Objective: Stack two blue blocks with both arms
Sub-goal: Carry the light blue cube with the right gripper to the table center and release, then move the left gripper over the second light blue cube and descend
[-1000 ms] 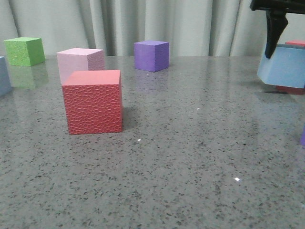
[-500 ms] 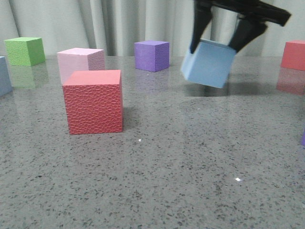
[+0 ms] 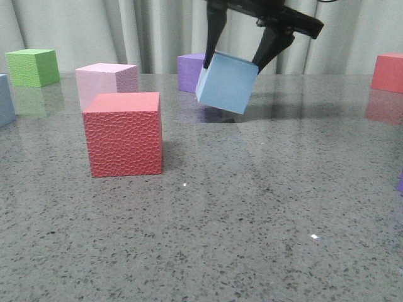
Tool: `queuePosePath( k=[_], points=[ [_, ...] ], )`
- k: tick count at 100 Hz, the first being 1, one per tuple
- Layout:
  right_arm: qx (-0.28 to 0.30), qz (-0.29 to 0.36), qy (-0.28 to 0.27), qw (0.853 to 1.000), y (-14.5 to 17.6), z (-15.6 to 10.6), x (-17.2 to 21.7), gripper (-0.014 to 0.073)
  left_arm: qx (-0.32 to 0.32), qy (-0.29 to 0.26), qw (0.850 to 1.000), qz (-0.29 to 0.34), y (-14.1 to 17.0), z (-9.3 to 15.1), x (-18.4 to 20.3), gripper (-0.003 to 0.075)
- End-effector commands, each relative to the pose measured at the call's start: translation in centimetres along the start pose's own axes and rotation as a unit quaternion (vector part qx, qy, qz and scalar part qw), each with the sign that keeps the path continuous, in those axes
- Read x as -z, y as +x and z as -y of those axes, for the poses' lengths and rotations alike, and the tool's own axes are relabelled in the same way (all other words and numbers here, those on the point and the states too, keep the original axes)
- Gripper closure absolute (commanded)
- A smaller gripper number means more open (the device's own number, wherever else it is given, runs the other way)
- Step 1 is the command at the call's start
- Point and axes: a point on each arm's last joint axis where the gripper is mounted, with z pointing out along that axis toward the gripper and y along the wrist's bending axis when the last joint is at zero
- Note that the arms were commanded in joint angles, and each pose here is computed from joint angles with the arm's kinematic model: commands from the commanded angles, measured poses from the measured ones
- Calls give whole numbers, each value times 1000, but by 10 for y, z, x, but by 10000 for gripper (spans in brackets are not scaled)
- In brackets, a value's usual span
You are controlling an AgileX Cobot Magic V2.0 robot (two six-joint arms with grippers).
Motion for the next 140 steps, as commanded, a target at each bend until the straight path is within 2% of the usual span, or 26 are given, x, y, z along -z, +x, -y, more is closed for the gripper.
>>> queuePosePath(
  k=[1,26,46,57,91,106,125,140],
  points=[
    [3,39,-28,999,-4,-9,31,225,7,7,999,51,-17,2,4,92],
    [-3,39,-39,998,-4,-11,31,211,7,7,999,51,-17,2,4,92],
    [-7,34,-47,998,-4,-13,30,11,7,7,999,51,-17,2,4,92],
    [-7,33,-47,998,-4,-13,30,-53,7,7,999,51,-17,2,4,92],
    [2,63,-64,996,-5,-19,55,-49,7,7,999,51,-17,2,4,92],
    [41,65,-57,995,2,-19,72,-49,8,7,999,51,-17,2,4,92],
    [81,104,-38,991,23,-18,96,-49,15,10,999,46,-17,2,1,92],
    [103,135,-40,985,54,-13,114,-49,27,14,999,21,-20,3,-7,92]
  ],
)
